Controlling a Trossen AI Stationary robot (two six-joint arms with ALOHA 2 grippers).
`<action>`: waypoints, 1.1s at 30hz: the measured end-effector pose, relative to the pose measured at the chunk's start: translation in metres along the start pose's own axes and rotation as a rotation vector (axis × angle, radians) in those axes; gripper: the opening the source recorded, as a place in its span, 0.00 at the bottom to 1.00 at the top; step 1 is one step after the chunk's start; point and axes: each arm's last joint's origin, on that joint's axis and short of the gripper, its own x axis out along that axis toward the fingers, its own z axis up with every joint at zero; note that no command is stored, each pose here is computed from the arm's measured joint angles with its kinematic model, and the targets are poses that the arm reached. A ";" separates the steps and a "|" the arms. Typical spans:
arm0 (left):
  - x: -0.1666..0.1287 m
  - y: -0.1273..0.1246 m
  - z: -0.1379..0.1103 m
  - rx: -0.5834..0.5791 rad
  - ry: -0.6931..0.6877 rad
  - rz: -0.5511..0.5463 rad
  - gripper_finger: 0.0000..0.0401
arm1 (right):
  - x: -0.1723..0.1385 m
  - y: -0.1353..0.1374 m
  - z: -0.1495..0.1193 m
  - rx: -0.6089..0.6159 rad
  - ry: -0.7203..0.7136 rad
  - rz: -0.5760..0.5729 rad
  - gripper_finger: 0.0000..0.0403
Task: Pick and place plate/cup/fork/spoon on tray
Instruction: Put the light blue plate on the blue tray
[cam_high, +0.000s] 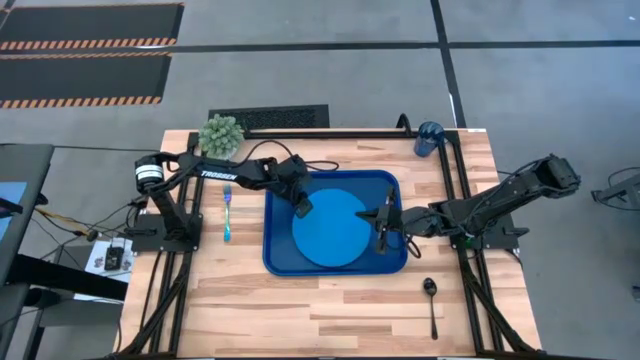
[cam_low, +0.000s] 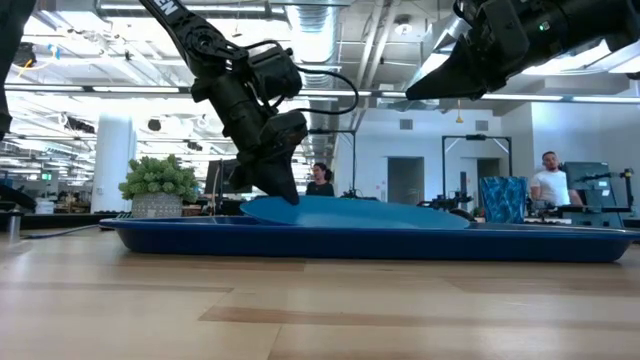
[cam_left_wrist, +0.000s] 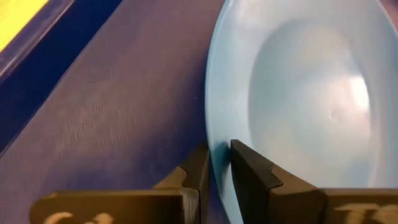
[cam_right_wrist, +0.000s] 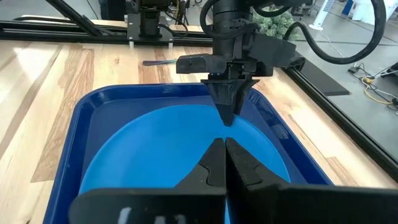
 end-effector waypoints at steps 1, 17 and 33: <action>0.000 0.000 0.000 -0.004 0.000 0.002 0.11 | 0.000 0.000 0.000 0.000 0.000 0.000 0.02; 0.000 0.001 -0.001 0.002 0.002 0.037 0.13 | 0.000 0.000 0.000 0.000 0.000 0.000 0.02; -0.007 0.000 0.002 0.045 -0.022 0.037 0.27 | 0.000 0.000 0.000 -0.006 0.000 0.000 0.02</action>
